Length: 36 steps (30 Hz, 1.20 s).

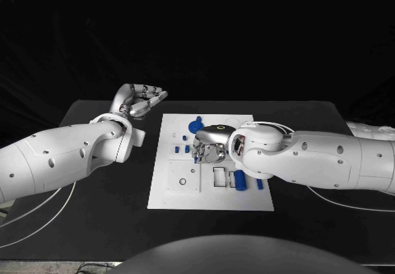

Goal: Assemble the parts on the task board

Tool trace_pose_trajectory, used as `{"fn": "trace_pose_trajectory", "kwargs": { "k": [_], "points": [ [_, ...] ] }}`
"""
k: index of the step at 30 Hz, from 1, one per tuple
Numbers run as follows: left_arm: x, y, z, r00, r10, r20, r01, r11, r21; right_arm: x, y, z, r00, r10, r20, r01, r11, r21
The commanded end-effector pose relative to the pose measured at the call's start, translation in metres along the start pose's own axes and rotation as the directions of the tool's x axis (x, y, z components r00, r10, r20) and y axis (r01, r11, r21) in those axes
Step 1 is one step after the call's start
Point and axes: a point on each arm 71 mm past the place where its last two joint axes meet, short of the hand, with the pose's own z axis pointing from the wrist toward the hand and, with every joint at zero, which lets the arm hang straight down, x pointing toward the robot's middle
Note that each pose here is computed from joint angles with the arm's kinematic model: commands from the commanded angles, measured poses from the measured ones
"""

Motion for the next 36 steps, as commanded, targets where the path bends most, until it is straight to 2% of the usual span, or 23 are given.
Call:
{"fn": "trace_pose_trajectory", "kwargs": {
  "k": [1,17,36],
  "points": [
    [0.0027,-0.0017,0.0006,1.000,-0.007,-0.018,0.007,1.000,0.011,0.007,0.002,0.002,0.999,-0.019,-0.048,0.019,1.000,-0.005],
    [0.0037,-0.0023,0.0003,1.000,-0.008,-0.021,0.008,1.000,0.011,0.021,0.007,0.010,0.997,-0.017,-0.074,0.016,1.000,-0.021],
    [0.0042,-0.0028,0.0001,1.000,-0.009,-0.023,0.010,1.000,0.013,0.023,0.009,0.015,0.995,-0.072,-0.064,0.070,0.997,-0.026]
  ]
}}
